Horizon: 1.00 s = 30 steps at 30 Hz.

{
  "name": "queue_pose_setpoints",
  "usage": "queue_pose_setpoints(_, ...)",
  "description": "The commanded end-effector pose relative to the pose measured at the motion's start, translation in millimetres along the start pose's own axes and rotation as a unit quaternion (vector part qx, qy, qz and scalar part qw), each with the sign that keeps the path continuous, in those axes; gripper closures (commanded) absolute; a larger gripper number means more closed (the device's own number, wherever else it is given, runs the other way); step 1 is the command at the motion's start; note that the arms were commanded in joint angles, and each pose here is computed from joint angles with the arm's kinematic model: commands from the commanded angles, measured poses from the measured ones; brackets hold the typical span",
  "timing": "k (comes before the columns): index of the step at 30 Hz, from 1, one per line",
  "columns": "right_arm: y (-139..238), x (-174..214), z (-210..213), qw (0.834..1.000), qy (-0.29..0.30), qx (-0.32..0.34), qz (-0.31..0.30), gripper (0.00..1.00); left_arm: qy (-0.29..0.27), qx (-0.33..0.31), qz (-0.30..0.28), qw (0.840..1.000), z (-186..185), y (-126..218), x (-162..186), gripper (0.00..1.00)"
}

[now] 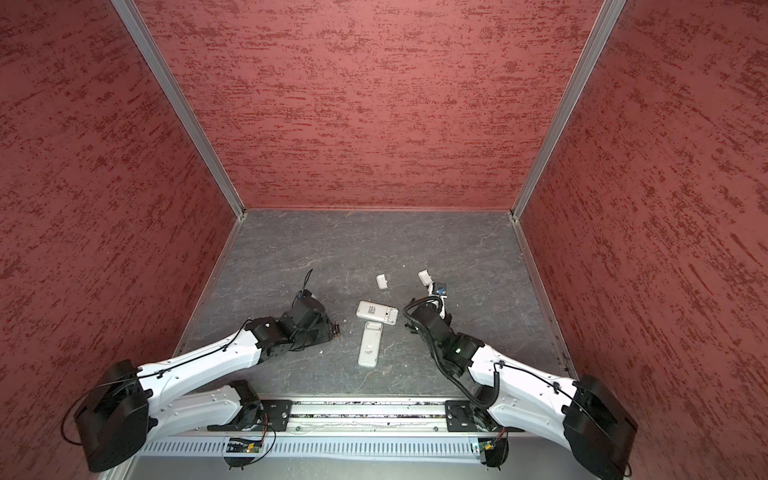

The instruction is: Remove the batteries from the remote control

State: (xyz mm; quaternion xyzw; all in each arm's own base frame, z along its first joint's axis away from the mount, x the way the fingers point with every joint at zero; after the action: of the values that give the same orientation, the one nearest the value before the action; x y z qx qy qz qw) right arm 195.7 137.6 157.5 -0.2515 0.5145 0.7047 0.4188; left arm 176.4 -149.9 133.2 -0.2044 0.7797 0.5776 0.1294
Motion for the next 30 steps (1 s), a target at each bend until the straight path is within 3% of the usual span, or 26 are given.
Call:
queue_pose_setpoints(1,-9.3,-6.5,-26.0,0.998,-0.02,0.055,-0.015,1.0,-0.012,-0.001,-0.025,1.0,-0.9,9.3,-14.9,0.4)
queue_pose_setpoints(8,-37.6,-21.7,-60.6,0.991,-0.064,0.121,-0.008,1.0,-0.013,0.01,-0.046,0.999,-2.4,23.1,-37.3,0.4)
queue_pose_setpoints(18,-56.4,-0.4,-78.0,0.981,-0.104,0.157,0.042,0.99,-0.001,0.02,-0.071,0.997,7.5,37.3,-72.7,0.37)
queue_pose_setpoints(23,-57.2,8.9,-82.3,0.977,-0.121,0.163,0.056,0.82,0.004,0.019,-0.085,0.996,12.2,39.0,-88.1,0.36)
queue_pose_setpoints(27,-57.0,12.3,-83.0,0.976,-0.132,0.16,0.06,0.58,0.012,0.022,-0.096,0.995,15.5,40.2,-97.3,0.35)
queue_pose_setpoints(30,-55.8,12.8,-83.0,0.976,-0.138,0.156,0.06,0.49,0.014,0.019,-0.103,0.994,18.9,40.2,-103.8,0.34)
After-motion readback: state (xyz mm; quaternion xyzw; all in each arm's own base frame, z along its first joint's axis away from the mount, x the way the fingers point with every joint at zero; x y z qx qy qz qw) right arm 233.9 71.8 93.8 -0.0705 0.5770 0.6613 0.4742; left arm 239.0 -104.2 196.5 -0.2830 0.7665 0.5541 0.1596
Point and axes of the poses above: each gripper's point midway between its finger pads, its own y axis back along the fingers, its own z axis along the line the jaws close on, x = y × z, the point moved 8 cm from there along y, back along the fingers, and after that the axes turned 5 degrees about -y, right-handed, at the moved point
